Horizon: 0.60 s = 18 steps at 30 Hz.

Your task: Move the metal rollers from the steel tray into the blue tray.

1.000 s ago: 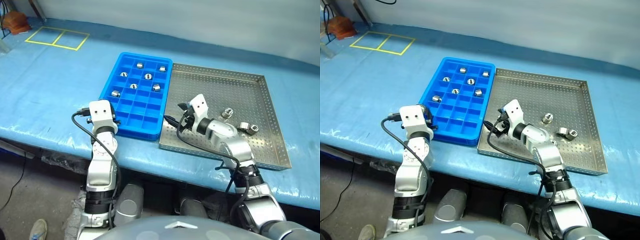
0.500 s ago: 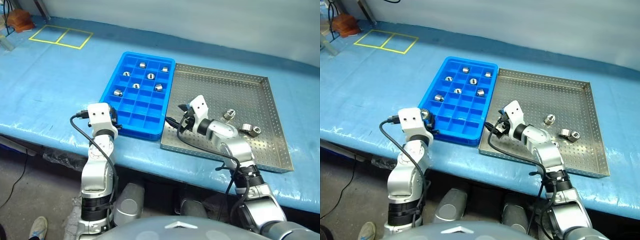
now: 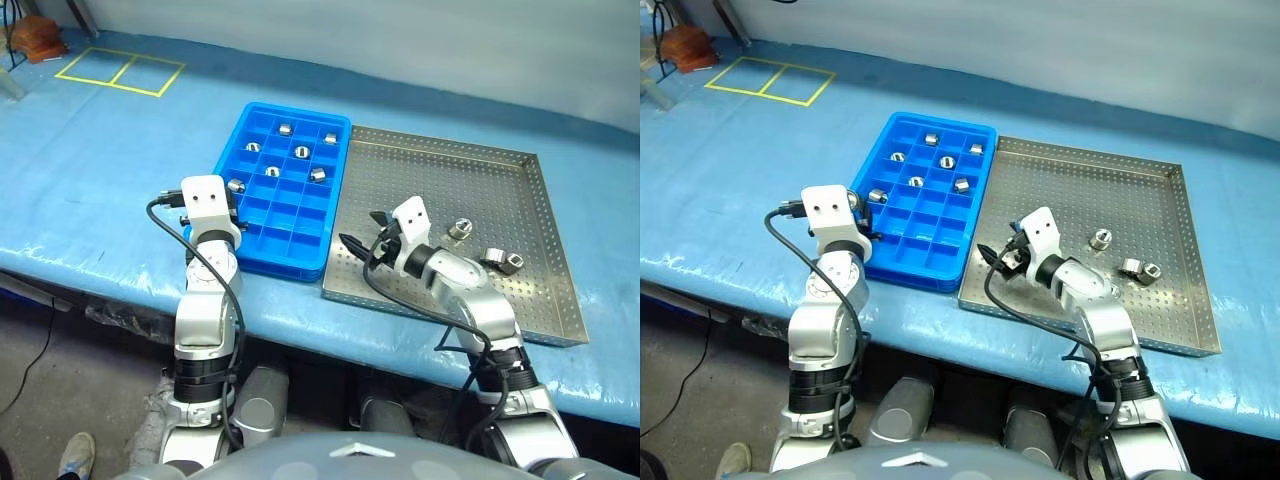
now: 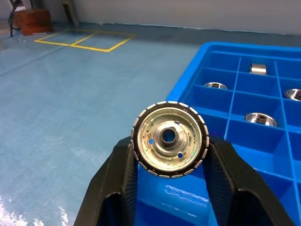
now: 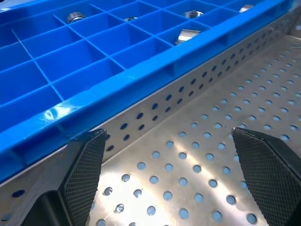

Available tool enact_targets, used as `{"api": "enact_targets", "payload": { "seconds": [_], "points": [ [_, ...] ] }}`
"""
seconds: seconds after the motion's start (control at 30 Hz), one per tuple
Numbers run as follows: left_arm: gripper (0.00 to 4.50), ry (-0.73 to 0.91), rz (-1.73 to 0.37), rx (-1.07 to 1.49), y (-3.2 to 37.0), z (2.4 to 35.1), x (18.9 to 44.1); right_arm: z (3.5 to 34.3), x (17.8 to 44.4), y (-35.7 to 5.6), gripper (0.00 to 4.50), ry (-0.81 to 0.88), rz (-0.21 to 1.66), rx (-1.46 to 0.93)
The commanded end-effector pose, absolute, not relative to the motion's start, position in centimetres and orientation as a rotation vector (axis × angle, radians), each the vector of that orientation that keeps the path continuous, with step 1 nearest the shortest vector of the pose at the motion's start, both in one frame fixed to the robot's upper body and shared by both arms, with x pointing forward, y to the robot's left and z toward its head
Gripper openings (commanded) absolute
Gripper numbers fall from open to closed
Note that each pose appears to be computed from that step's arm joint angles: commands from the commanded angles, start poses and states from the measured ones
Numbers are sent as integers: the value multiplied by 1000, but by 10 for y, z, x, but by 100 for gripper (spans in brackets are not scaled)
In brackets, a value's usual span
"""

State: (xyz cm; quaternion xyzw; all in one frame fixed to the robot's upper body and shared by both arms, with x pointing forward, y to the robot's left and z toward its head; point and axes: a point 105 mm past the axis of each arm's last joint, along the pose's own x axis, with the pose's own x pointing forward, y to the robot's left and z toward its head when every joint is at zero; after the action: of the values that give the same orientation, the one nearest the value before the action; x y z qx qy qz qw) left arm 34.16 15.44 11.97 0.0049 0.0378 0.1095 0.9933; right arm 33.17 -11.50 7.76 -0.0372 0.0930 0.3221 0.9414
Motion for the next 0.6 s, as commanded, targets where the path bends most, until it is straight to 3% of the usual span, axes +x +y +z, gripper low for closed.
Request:
{"api": "enact_targets", "payload": {
  "seconds": [0.03,0.4,0.6],
  "points": [
    [173,52,215,-3,152,125,338,93,332,-118,450,134,645,-79],
    [173,120,349,9,162,113,319,91,334,-118,450,142,646,-85],
    [173,170,324,-20,160,103,313,91,335,-118,450,142,650,-92]
  ]
}}
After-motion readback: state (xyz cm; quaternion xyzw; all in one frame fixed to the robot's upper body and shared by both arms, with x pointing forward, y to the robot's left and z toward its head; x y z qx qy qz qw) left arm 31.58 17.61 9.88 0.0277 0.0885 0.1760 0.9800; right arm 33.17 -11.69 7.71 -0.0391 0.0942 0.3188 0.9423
